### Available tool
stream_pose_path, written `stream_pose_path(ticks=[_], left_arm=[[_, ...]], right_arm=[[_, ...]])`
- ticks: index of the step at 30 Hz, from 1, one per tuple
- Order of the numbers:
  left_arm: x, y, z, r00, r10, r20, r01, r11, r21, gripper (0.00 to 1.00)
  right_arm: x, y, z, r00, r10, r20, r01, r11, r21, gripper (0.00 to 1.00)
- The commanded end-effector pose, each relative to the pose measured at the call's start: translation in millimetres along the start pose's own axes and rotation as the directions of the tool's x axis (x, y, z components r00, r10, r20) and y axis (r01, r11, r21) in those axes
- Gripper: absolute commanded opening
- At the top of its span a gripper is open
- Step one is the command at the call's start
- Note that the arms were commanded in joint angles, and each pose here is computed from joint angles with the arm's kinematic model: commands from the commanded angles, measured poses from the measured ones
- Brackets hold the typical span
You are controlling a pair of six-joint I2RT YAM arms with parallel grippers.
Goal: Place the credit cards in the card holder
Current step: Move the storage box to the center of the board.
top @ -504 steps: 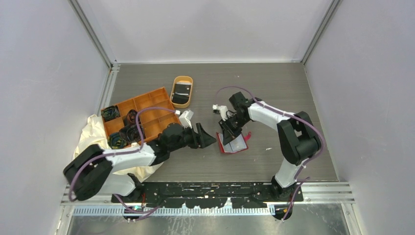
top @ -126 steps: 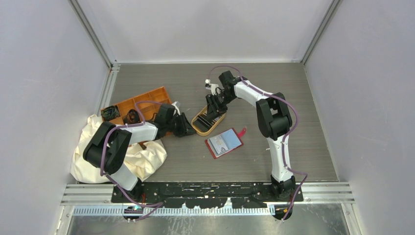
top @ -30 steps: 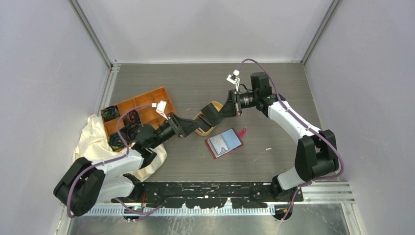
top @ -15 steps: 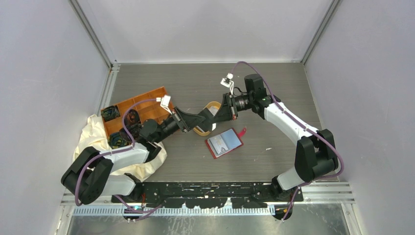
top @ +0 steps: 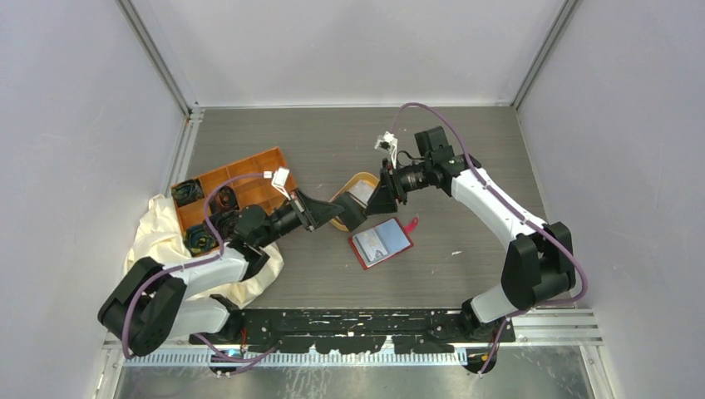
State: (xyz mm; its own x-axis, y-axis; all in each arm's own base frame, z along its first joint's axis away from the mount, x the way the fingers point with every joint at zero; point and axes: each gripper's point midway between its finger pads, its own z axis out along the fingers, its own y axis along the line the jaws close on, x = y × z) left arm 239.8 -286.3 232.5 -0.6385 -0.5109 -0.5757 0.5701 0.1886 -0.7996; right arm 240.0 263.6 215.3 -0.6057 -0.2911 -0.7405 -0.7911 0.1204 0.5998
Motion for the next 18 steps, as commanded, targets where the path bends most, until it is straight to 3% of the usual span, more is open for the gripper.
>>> stream_pose_path(ticks=[1,5,8,11,18], left_arm=[[19.1,30.1,-24.0,0.996,0.025,-0.089,-0.038,0.988,-0.149,0.00],[44.0,63.4,-55.6,0.973,0.004,-0.233,-0.091,0.928,-0.362,0.00],[50.8,77.5,-76.4,0.960,0.005,-0.280,-0.138,0.879,-0.457,0.00],[57.5,88.8,-90.6,0.954,-0.012,-0.301,-0.152,0.843,-0.516,0.00],[64.5,96.2,-97.6,0.951,-0.044,-0.307,-0.138,0.826,-0.547,0.00]], right_arm=[[16.5,-38.2,-27.4,0.954,-0.258,-0.149,0.289,0.924,0.250,0.57],[34.3,-76.2,-27.4,0.930,-0.313,-0.192,0.363,0.865,0.348,0.52],[45.1,-93.2,-18.5,0.942,-0.253,-0.220,0.320,0.871,0.371,0.36],[51.4,-109.3,-2.2,0.945,-0.181,-0.271,0.286,0.860,0.423,0.24],[61.6,-137.8,43.7,0.952,-0.065,-0.301,0.229,0.803,0.550,0.15]])
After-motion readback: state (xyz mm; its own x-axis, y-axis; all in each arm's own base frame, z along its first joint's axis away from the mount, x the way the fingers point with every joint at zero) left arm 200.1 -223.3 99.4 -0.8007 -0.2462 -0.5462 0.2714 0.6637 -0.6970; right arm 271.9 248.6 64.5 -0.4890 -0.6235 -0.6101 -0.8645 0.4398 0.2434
